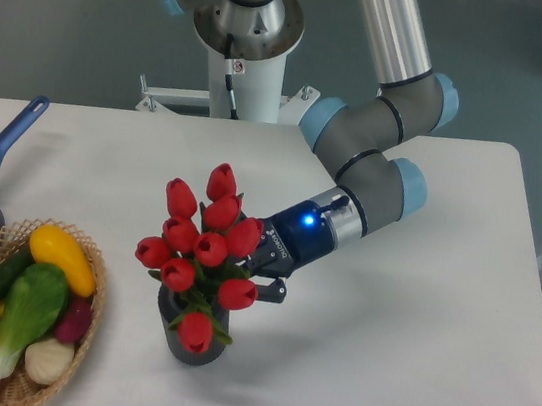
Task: Insert the flowers into the vase
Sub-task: 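Push the tulips further down into the vase until seated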
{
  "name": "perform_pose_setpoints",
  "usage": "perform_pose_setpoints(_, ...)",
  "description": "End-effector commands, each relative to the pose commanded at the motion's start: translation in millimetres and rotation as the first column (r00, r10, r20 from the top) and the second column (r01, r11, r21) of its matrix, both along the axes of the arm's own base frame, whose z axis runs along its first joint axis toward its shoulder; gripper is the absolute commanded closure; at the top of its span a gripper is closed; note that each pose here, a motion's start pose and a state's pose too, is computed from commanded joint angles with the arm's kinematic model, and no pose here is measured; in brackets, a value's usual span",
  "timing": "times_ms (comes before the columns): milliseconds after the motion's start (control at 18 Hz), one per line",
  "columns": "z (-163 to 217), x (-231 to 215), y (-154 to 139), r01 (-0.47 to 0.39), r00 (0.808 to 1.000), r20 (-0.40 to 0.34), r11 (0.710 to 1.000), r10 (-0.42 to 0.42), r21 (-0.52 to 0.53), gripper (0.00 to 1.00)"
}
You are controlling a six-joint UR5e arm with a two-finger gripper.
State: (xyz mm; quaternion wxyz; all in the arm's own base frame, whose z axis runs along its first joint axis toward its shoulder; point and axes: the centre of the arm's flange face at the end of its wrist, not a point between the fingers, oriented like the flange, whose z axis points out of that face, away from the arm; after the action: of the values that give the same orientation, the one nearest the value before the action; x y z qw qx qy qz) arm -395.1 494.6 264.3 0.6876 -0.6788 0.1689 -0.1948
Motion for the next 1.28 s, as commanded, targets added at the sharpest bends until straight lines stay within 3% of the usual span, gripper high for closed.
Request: perform_pose_setpoints(1278,-24.1,-4.5,-0.5,-0.005,1.0,-0.006,1.0,0.005,0.0,0.83)
